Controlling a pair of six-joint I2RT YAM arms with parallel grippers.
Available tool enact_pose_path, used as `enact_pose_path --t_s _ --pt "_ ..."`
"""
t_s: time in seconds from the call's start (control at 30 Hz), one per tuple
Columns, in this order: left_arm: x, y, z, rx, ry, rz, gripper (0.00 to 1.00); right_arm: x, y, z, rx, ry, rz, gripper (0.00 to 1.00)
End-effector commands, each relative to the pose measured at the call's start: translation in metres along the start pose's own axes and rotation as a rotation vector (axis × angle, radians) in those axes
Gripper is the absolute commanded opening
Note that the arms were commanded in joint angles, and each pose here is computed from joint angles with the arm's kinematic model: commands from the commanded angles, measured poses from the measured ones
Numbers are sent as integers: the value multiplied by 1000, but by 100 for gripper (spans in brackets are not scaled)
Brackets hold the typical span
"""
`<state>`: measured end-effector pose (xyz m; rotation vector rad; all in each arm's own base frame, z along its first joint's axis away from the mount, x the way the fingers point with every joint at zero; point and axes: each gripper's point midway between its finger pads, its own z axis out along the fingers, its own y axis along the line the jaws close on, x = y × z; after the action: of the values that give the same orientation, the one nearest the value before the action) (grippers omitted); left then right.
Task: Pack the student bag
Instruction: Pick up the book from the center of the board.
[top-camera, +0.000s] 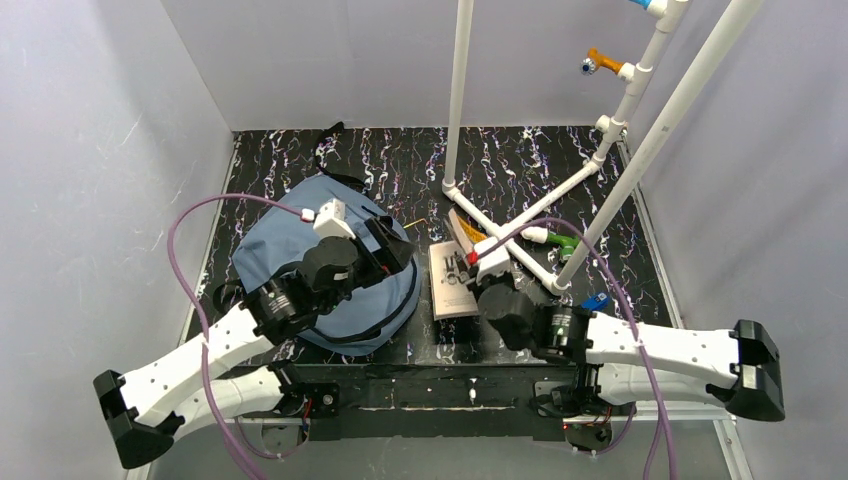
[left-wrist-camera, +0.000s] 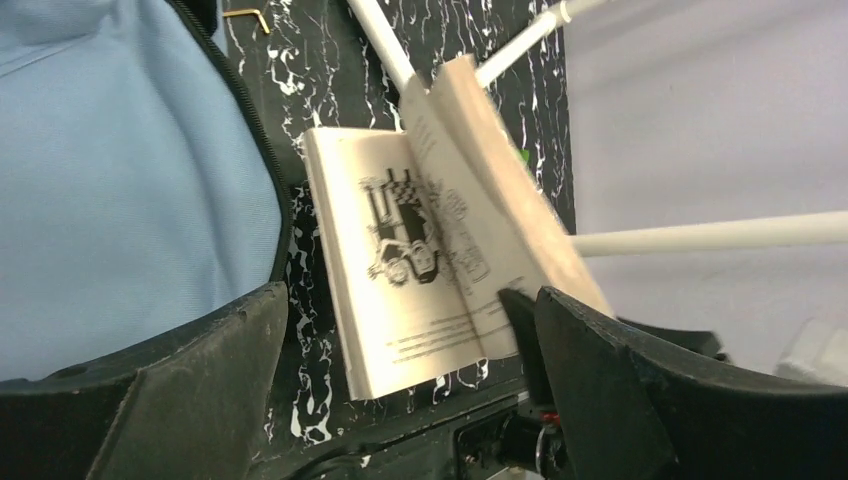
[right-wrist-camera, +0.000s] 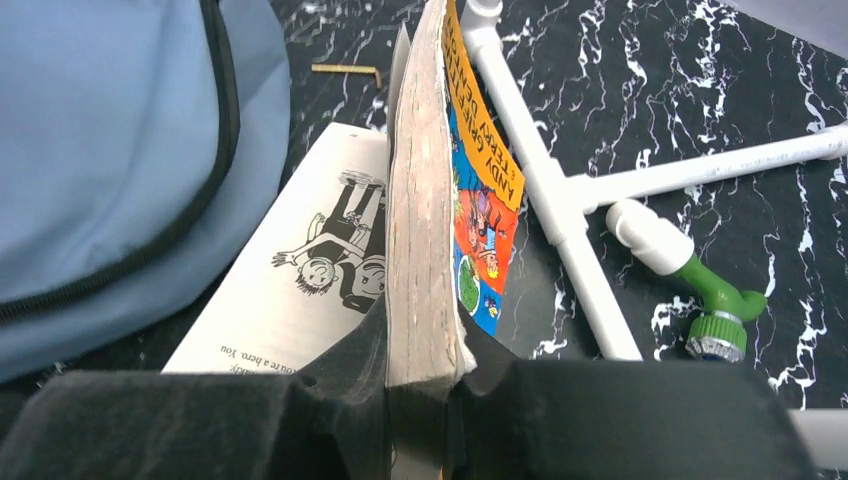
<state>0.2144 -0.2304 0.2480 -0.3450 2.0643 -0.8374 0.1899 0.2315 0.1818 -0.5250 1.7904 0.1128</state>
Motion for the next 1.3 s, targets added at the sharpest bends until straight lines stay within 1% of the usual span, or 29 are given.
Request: enact_pose_path --t_s 0.0,0.07,0.17,0.27,0.33,0.43,0.57,0.67,0.8,0.9,1.03,1.27 --pt "8 28 1 -94 5 -50 94 -69 -5 -2 -80 -89 178 1" --pt "19 23 4 -71 50 -147 97 -87 -7 -1 -93 -103 203 1" --pt "33 5 11 36 97 -290 98 -104 -3 -2 -124 -115 222 1" --pt "37 -11 18 147 105 -435 98 -116 2 -4 -164 -134 258 1" --pt "38 -14 19 175 109 -513 98 -121 4 -5 -182 -139 281 1" --pt "29 -16 17 188 78 -535 98 -121 8 -5 -203 -134 304 1" --pt "11 -23 7 248 22 -552 98 -118 15 -4 -235 -123 335 1" --pt "8 -24 6 261 22 -596 98 -119 25 -7 -294 -125 368 1" --pt "9 -25 10 261 31 -610 98 -127 37 -11 -360 -134 404 1" --pt "6 -25 11 260 15 -592 98 -125 49 -14 -428 -136 359 1" --pt "5 -25 12 257 13 -593 98 -130 56 -21 -501 -189 303 1" --pt "1 -28 13 257 1 -597 98 -123 72 -23 -590 -183 175 1"
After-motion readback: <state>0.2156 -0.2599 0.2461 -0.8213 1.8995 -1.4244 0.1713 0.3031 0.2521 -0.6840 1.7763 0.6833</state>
